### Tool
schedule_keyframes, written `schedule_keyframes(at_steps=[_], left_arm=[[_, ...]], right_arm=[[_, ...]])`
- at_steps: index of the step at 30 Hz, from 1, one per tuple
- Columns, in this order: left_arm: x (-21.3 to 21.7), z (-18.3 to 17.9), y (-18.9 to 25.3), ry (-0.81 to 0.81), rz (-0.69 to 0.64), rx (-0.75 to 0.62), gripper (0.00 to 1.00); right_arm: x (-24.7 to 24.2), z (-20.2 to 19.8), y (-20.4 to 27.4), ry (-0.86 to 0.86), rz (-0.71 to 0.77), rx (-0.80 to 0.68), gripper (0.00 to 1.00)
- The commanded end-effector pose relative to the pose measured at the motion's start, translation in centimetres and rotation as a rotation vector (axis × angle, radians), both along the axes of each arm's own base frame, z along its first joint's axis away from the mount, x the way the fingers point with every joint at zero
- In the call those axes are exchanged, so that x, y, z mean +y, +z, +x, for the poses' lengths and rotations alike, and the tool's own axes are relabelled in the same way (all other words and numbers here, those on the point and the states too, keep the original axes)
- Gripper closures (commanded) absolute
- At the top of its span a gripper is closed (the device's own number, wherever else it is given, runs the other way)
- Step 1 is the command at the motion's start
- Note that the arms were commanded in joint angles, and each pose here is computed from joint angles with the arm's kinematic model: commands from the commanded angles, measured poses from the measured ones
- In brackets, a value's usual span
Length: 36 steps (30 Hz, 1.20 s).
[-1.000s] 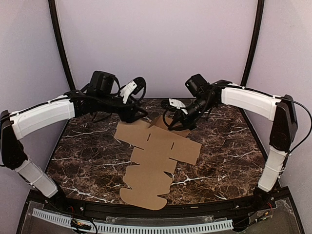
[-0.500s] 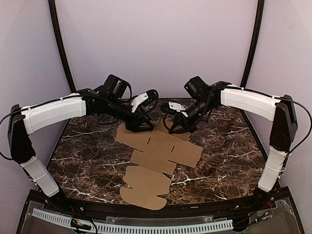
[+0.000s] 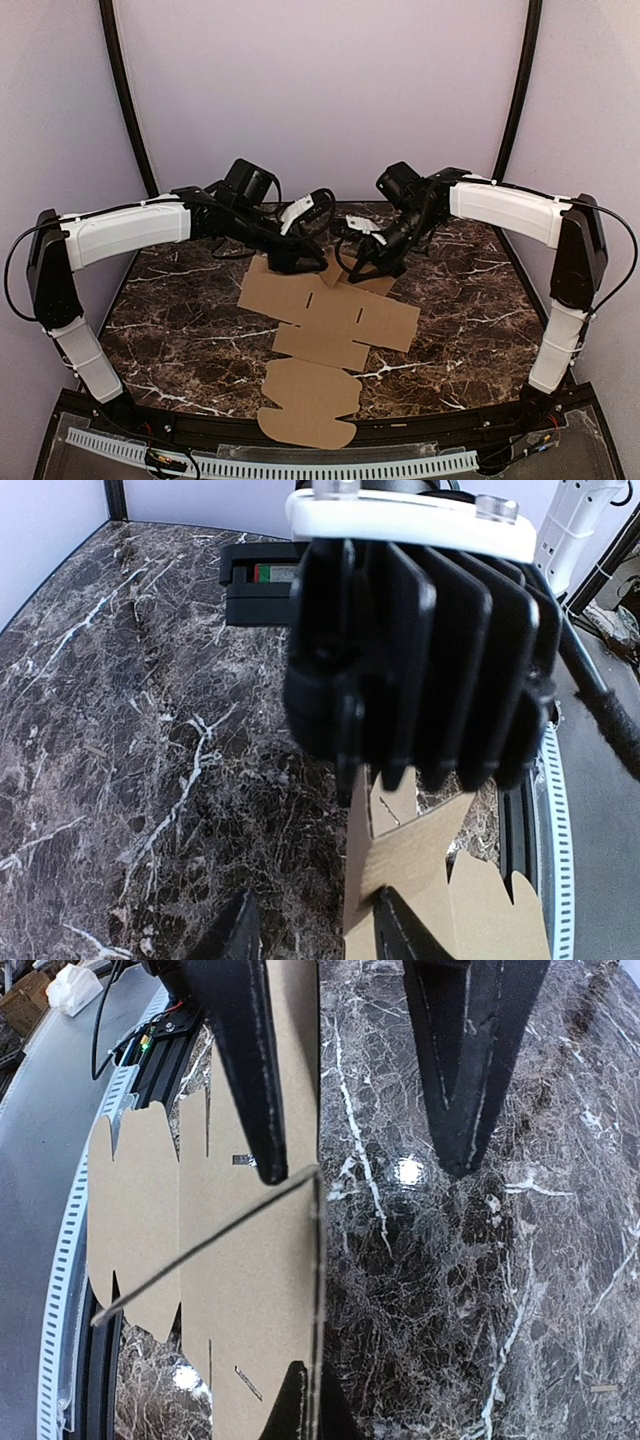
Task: Fold the paper box
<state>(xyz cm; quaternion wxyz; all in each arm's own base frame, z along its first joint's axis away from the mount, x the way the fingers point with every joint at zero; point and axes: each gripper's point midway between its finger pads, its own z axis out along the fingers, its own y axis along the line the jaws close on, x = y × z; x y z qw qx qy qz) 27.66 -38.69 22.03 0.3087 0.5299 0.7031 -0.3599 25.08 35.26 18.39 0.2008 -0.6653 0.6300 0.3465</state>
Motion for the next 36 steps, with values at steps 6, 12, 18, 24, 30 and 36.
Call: schedule_keyframes(at_steps=[6, 12, 18, 24, 30, 36], left_arm=[[-2.6, -0.1, 1.5, -0.064, -0.103, 0.025, 0.75], [-3.3, -0.5, 1.6, -0.090, -0.116, 0.010, 0.69], [-3.6, -0.4, 1.5, -0.098, -0.120, 0.016, 0.84], [-3.6, -0.6, 1.3, -0.108, -0.118, 0.029, 0.99], [-2.6, -0.1, 1.7, -0.064, -0.113, -0.030, 0.99], [-2.0, 0.2, 3.1, -0.031, -0.151, -0.075, 0.99]], right_arm=[[2.2, -0.9, 2.8, 0.053, 0.119, 0.040, 1.00], [2.1, -0.9, 3.1, 0.050, 0.129, 0.054, 1.00], [2.0, -0.9, 3.0, 0.050, 0.131, 0.057, 1.00], [1.5, -0.3, 3.8, 0.029, 0.148, 0.067, 1.00], [-1.6, 0.6, 5.3, -0.029, 0.168, 0.095, 0.82], [-6.8, 2.3, 8.0, -0.137, 0.262, 0.126, 0.71]])
